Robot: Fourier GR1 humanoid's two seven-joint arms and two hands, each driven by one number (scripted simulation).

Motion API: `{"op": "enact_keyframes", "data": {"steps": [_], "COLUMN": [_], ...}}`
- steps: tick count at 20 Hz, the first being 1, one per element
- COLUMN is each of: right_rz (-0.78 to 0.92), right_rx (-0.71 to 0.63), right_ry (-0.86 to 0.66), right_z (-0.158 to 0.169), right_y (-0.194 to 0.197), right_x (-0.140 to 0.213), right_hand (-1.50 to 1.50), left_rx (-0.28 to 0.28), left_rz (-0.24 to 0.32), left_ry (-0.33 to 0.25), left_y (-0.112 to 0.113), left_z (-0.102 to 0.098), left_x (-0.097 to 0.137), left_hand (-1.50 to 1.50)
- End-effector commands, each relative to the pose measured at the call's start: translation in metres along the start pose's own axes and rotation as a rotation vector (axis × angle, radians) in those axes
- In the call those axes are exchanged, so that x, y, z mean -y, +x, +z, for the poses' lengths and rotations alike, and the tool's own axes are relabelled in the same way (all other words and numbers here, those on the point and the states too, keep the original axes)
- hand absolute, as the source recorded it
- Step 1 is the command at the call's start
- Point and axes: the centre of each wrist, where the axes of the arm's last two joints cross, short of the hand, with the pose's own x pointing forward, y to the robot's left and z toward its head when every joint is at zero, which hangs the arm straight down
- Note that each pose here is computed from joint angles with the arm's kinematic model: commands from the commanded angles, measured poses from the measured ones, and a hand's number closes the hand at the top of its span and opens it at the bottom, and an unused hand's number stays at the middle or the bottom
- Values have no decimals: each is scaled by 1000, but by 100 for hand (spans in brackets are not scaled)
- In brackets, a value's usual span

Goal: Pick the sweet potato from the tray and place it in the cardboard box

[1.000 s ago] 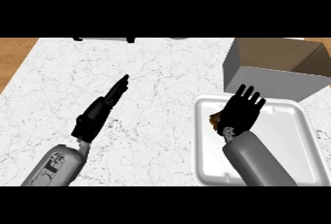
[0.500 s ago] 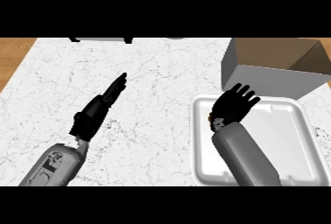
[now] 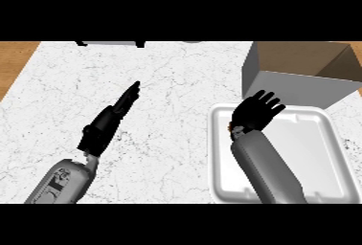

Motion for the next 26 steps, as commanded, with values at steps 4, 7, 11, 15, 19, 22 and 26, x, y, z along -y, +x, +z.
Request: {"op": "enact_keyframes", "data": {"steps": [4,7,11,15,19,22,26], "right_rz": [59,52,47,71,61,61,113], "right_rx": [-227,-237,-254,-274,-272,-274,-299], "right_ry": [18,41,93,104,119,118,99], "right_z": [2,-1,-4,-8,-6,-8,-12], "right_y": [5,7,1,0,-2,-1,-4], "right_x": [-2,-10,-19,-28,-32,-28,-39], "right_hand": [-150,-150,-150,-150,-150,-150,-150], "left_rx": [-4,-2,11,-3,-9,3,-6], "left_rz": [-4,-19,6,1,8,4,5], "left_ry": [5,-4,-3,-5,11,18,10], "left_y": [-1,0,4,5,-11,1,5], "left_z": [7,-2,5,6,5,4,4], "left_x": [-2,15,4,-6,1,-12,-6], "left_hand": [0,0,0,0,0,0,0]}}
